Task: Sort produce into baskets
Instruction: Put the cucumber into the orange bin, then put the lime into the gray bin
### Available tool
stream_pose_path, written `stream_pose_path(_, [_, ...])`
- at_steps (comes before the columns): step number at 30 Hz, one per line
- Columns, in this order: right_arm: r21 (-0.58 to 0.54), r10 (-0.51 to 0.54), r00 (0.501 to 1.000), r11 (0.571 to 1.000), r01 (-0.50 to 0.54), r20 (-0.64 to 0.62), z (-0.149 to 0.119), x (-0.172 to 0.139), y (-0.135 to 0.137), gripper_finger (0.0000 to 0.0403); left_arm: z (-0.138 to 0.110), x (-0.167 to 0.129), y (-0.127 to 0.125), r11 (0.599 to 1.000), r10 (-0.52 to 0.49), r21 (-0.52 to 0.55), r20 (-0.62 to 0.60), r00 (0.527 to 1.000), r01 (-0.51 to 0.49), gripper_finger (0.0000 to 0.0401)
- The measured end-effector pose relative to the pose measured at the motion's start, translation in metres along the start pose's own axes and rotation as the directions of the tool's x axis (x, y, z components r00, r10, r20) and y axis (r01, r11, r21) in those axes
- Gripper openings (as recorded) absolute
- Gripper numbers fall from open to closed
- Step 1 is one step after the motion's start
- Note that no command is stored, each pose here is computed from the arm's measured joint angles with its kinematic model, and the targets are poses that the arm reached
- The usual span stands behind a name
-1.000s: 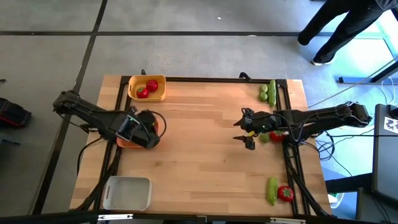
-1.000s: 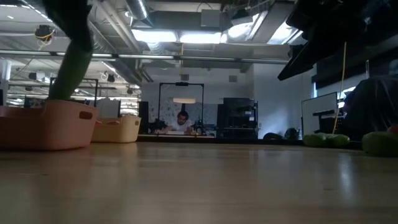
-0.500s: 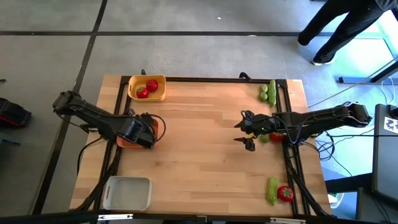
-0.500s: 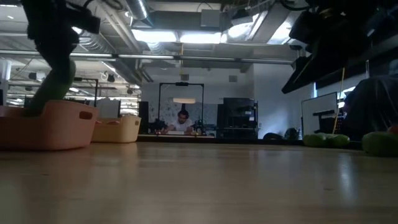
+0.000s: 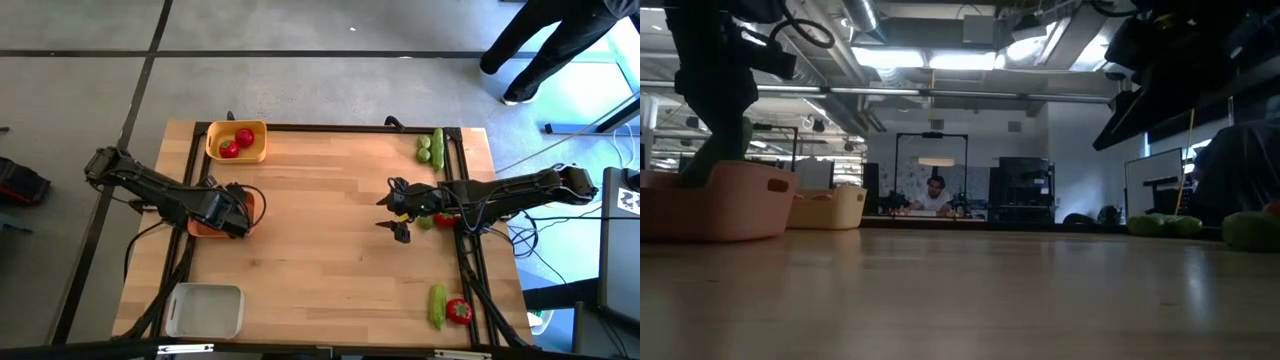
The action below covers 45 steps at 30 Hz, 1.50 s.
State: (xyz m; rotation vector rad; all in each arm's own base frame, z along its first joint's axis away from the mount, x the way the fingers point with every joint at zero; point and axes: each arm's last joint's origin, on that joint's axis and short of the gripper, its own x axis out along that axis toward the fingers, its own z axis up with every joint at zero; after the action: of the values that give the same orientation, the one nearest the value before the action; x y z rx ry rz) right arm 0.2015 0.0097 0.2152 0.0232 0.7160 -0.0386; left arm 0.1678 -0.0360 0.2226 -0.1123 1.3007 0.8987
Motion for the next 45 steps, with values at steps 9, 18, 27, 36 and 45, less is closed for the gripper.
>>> stream_pose_path(9, [0.000,0.000,1.000,1.000,0.000,0.000,0.000,0.000,0.000,0.0292,0.000,0.000,0.000,1.000,0.001,-0.004,0.000,1.000,-0.001,0.0246])
stream_pose_path(18, [0.000,0.000,1.000,1.000,0.000,0.000,0.000,0.000,0.000,0.0292,0.001,-0.002,-0.002,0.999,-0.038,-0.038,-0.019,0.999,0.037,0.0274])
stream_pose_path(27, [0.002,0.000,1.000,1.000,0.000,0.000,0.000,0.000,0.000,0.0292,0.026,-0.031,-0.012,0.971,-0.235,-0.018,0.129,0.964,0.239,0.0274])
stream_pose_path(36, [0.033,0.000,1.000,0.999,0.000,-0.005,-0.001,0.000,0.000,0.0292,0.060,-0.052,-0.043,0.843,-0.507,0.092,0.465,0.726,0.530,0.0274])
stream_pose_path(45, [0.061,0.039,0.996,0.998,-0.035,-0.078,-0.006,-0.002,0.005,0.0292,0.069,-0.041,-0.069,0.789,-0.558,0.157,0.586,0.588,0.593,0.0274])
